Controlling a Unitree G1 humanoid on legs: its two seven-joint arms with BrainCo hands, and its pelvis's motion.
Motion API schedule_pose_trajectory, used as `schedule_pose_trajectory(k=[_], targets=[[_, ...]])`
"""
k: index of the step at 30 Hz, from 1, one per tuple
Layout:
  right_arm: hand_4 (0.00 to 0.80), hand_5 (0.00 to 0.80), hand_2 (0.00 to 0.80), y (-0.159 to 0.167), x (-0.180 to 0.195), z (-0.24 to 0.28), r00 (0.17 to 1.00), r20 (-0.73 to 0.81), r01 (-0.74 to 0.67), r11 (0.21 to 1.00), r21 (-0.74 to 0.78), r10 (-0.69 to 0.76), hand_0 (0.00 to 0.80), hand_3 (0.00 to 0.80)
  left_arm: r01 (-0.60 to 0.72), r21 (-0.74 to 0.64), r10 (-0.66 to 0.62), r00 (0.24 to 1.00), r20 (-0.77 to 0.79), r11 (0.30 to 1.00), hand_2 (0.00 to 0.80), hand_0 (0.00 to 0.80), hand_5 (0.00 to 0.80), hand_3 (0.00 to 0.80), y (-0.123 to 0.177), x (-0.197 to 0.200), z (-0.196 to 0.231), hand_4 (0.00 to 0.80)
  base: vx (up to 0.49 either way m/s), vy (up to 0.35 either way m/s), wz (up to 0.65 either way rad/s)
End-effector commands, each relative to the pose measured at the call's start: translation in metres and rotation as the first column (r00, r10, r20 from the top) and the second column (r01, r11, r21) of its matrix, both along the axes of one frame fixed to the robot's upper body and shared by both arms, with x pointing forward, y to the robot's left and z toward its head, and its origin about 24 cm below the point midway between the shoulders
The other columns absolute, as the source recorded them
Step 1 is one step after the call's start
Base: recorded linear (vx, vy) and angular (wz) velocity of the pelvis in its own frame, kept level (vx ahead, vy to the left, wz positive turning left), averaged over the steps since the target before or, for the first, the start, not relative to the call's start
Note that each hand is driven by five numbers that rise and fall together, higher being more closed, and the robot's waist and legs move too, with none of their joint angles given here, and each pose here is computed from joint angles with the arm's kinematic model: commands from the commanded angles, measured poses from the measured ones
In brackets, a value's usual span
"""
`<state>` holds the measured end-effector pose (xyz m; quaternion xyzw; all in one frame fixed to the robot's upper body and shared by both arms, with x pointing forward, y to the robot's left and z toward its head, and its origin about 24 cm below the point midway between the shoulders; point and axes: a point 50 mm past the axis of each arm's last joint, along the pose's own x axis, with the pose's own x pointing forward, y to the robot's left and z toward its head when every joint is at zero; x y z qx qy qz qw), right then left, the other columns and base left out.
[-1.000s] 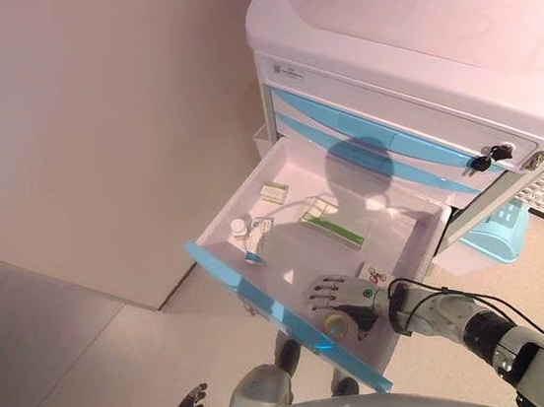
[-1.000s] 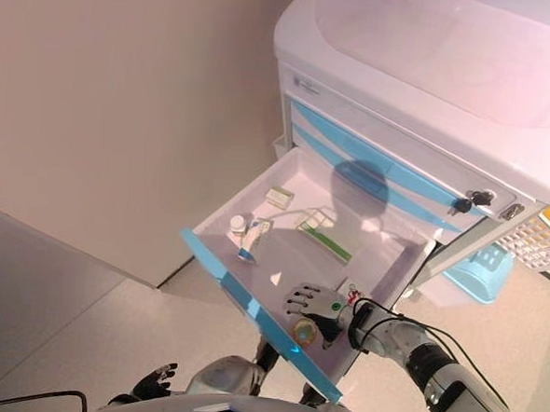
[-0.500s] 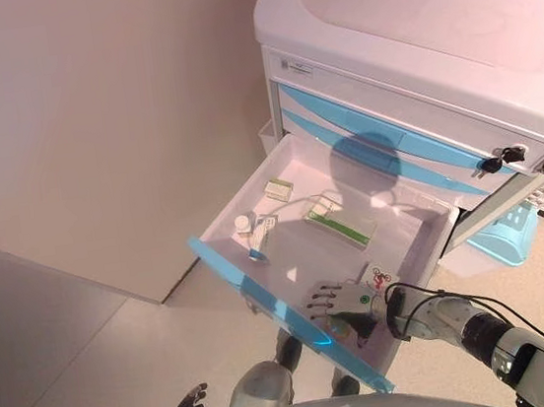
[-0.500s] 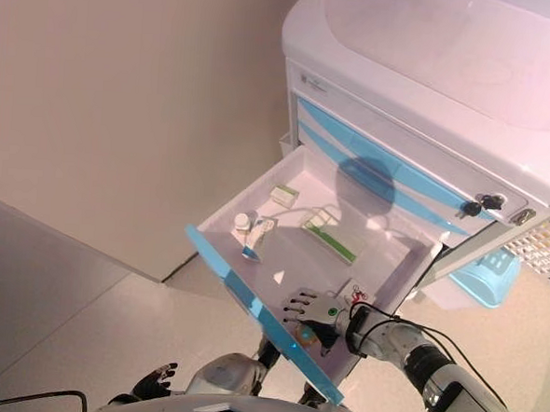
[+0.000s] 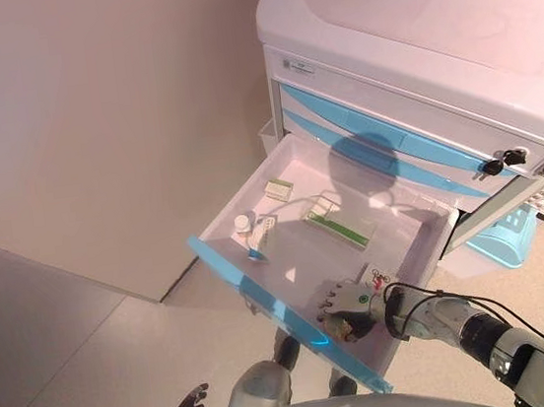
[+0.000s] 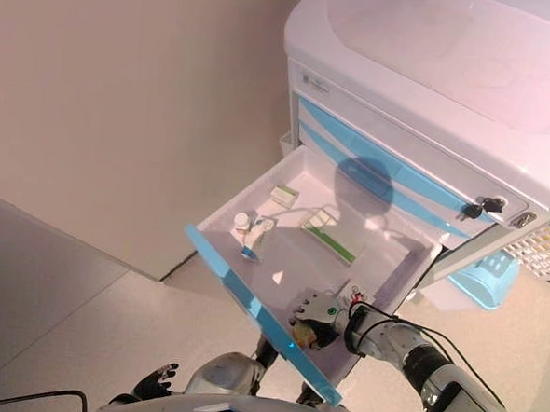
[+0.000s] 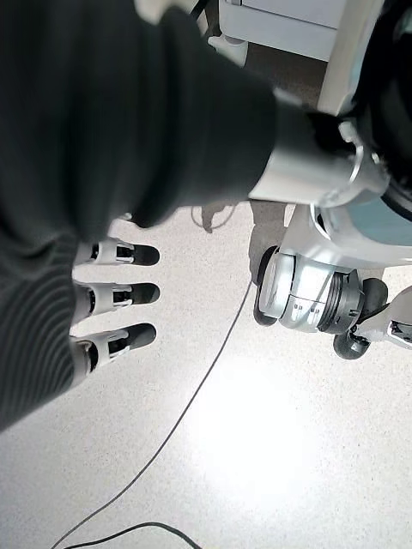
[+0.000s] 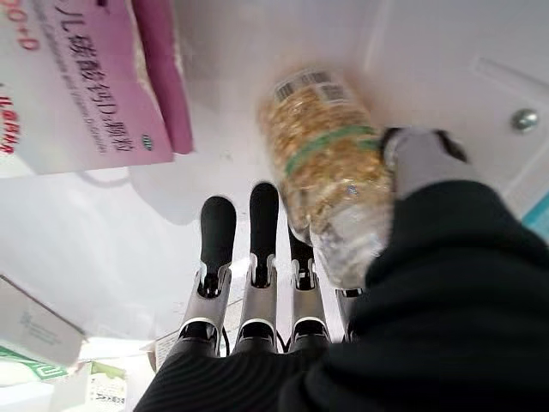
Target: Open the drawer and pick up the medicine
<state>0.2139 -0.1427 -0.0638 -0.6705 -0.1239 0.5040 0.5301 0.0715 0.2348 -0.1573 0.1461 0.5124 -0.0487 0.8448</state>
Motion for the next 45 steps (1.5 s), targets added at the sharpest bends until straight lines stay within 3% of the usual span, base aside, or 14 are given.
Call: schedule_pose_trajectory(k=[1,12,18,22,25,29,30,34,41,45], targets=[[0.8,0.8,0.8,0.018,-0.01,0.005,0.996,0.012,-0.091,0.994,0.067,0.09,0.8,0.8,0.054,-0.006,-0.054,0.999,0.008,0.999,0.0,0.0,0.0,0.0,-0.005,0.004,-0.001,0.0,0.0,0.0,0.0],[0.8,0.8,0.8,0.009,0.008,0.027,0.985,0.146,-0.107,0.991,0.085,0.093,0.8,0.8,0.05,0.01,-0.049,0.999,-0.011,0.999,0.0,0.0,0.0,0.0,0.001,0.003,0.0,0.0,0.006,-0.002,0.0],[0.8,0.8,0.8,-0.005,0.04,0.101,0.934,0.357,-0.092,0.978,0.19,0.018,0.8,0.8,0.02,0.03,-0.019,1.0,-0.024,0.999,0.0,0.0,0.0,0.0,0.008,0.001,0.001,0.0,-0.006,0.017,-0.07],[0.8,0.8,0.8,-0.015,0.055,0.175,0.857,0.51,-0.105,0.945,0.311,-0.073,0.8,0.8,-0.024,0.03,0.025,0.999,-0.026,0.999,0.0,0.0,0.0,0.0,0.012,-0.005,0.001,0.0,0.015,0.011,-0.23],[0.8,0.8,0.8,-0.018,0.056,0.236,0.797,0.582,-0.171,0.865,0.472,-0.159,0.8,0.8,-0.053,0.025,0.054,0.998,-0.025,0.998,0.0,0.0,0.0,0.0,0.014,-0.01,0.001,0.0,0.015,0.025,-0.3],[0.8,0.8,0.8,-0.03,0.059,0.303,0.75,0.564,-0.218,0.676,0.704,-0.346,0.8,0.8,-0.075,0.018,0.075,0.997,-0.025,0.997,0.0,0.0,0.0,0.0,0.015,-0.009,0.001,0.0,0.028,0.034,-0.19],[0.8,0.8,0.8,-0.038,0.062,0.322,0.723,0.545,-0.231,0.594,0.77,-0.425,0.8,0.8,-0.079,0.016,0.079,0.996,-0.027,0.997,0.0,0.0,0.0,0.0,0.016,-0.01,0.001,0.0,0.018,0.034,-0.19],[0.8,0.8,0.8,-0.074,0.079,0.36,0.613,0.459,-0.195,0.439,0.877,-0.643,0.8,0.8,-0.073,0.015,0.073,0.997,-0.038,0.997,0.0,0.0,0.0,0.0,0.019,-0.006,0.002,0.0,0.016,0.025,-0.03],[0.8,0.8,0.8,-0.134,0.104,0.385,0.426,0.319,0.005,0.354,0.935,-0.847,0.8,0.8,-0.067,0.023,0.068,0.996,-0.064,0.998,0.0,0.0,0.0,0.0,0.026,-0.004,0.004,0.0,0.022,0.008,0.06],[0.8,0.8,0.8,-0.146,0.116,0.381,0.326,0.399,0.139,0.461,0.877,-0.857,0.8,0.8,-0.059,0.039,0.062,0.994,-0.091,0.997,0.0,0.0,0.0,0.0,0.031,-0.003,0.005,0.0,0.028,0.003,0.13]])
